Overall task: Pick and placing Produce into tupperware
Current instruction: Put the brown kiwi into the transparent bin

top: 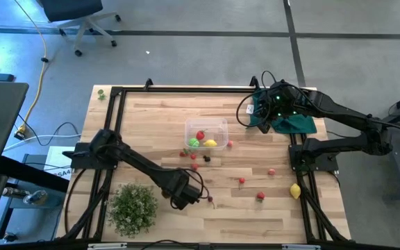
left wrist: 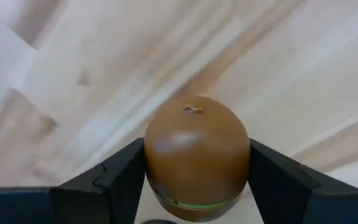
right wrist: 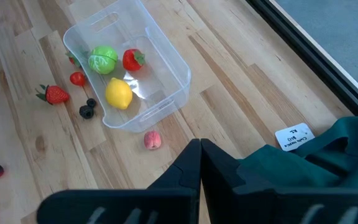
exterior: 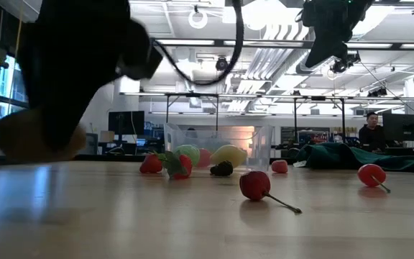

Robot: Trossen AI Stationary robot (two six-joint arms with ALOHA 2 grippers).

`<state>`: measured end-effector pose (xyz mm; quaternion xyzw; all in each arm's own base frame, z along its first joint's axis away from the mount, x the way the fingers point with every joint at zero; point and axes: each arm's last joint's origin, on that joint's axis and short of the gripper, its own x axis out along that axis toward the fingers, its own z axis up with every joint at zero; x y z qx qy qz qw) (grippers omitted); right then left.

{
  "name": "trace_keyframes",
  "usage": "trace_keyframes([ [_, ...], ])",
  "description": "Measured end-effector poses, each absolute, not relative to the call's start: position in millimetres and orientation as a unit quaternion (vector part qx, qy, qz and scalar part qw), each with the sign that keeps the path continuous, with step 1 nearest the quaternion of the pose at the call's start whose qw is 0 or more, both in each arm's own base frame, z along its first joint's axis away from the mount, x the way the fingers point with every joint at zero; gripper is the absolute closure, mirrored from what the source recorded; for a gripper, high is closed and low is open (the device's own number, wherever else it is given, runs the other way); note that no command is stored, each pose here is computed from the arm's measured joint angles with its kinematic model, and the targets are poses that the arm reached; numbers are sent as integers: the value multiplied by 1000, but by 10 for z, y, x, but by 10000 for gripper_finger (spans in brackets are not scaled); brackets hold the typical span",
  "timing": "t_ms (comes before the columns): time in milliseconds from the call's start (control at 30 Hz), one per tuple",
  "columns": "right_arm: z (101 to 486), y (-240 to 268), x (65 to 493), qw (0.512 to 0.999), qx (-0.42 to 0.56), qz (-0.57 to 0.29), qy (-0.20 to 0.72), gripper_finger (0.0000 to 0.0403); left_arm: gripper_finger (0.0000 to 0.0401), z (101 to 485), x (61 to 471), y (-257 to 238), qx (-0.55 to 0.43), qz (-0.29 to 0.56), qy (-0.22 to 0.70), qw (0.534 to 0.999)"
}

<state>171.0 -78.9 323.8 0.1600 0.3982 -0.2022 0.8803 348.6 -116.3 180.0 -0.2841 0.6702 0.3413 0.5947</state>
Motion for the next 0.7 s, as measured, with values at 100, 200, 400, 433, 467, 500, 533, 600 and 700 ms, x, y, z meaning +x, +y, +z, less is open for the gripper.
trace_keyframes([
  [100,3238,-789,1710,880,160,-202,398,402,165,2010,3492,-1104,-267,354,654,613],
  [200,3239,-789,1711,880,160,-202,398,402,166,2267,3505,-1003,-246,365,633,637],
  [400,3239,-789,1710,880,160,-202,398,402,166,2922,3537,-713,-177,393,575,695],
  [433,3240,-789,1710,880,160,-202,398,402,166,3046,3544,-659,-162,398,562,707],
  [467,3240,-789,1710,880,160,-202,398,402,166,3166,3559,-606,-148,400,545,722],
  [500,3239,-789,1711,880,160,-202,398,402,166,3280,3581,-549,-135,400,525,739],
  [533,3240,-789,1710,880,160,-202,398,402,166,3390,3597,-492,-120,399,508,754],
  [600,3239,-789,1710,880,160,-202,398,402,166,3618,3591,-372,-91,393,482,777],
  [700,3239,-789,1710,880,160,-202,398,402,166,3947,3590,-182,-66,377,439,813],
])
